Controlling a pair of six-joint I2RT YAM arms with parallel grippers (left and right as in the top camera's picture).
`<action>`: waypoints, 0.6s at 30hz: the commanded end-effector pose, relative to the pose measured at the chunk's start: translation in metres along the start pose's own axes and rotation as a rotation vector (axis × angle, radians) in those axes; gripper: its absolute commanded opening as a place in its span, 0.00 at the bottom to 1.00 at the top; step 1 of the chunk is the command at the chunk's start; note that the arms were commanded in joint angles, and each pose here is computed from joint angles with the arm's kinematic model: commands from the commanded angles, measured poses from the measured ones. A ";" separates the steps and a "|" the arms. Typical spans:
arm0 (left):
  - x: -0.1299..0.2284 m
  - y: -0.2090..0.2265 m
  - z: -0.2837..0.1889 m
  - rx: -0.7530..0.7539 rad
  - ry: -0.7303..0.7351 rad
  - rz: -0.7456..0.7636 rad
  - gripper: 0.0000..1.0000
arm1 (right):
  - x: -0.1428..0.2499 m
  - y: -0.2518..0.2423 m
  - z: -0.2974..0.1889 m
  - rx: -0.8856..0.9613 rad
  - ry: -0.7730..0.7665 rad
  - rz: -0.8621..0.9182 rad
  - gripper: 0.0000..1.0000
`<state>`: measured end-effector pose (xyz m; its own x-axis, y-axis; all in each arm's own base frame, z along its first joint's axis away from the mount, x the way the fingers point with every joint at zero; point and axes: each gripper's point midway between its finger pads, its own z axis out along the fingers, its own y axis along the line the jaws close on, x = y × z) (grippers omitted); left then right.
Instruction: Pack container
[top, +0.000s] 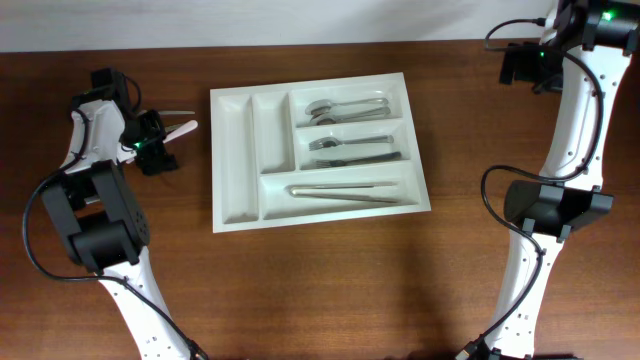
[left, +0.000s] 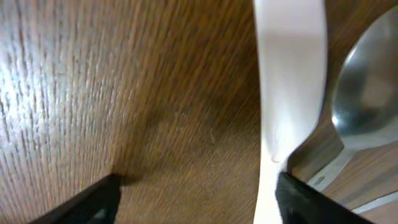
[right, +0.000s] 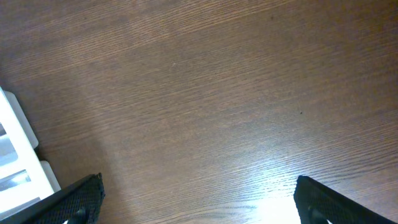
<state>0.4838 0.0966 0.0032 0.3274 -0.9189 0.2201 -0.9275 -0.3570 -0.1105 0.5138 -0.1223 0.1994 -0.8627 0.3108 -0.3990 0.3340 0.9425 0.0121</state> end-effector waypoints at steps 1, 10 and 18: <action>-0.022 0.010 0.024 -0.050 -0.084 0.076 0.75 | 0.001 -0.002 -0.004 0.008 -0.001 -0.009 0.99; -0.007 -0.014 0.017 0.033 -0.026 0.441 0.75 | 0.001 -0.002 -0.004 0.008 -0.001 -0.009 0.99; 0.032 -0.048 -0.021 0.192 0.088 0.755 0.74 | 0.001 -0.002 -0.004 0.008 -0.001 -0.009 0.99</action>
<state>0.5168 0.0962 0.0165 -0.1919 -0.9720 0.1354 -0.9374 0.1407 -0.3187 0.5138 -0.1223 0.1994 -0.8627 0.3108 -0.3990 0.3340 0.9425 0.0121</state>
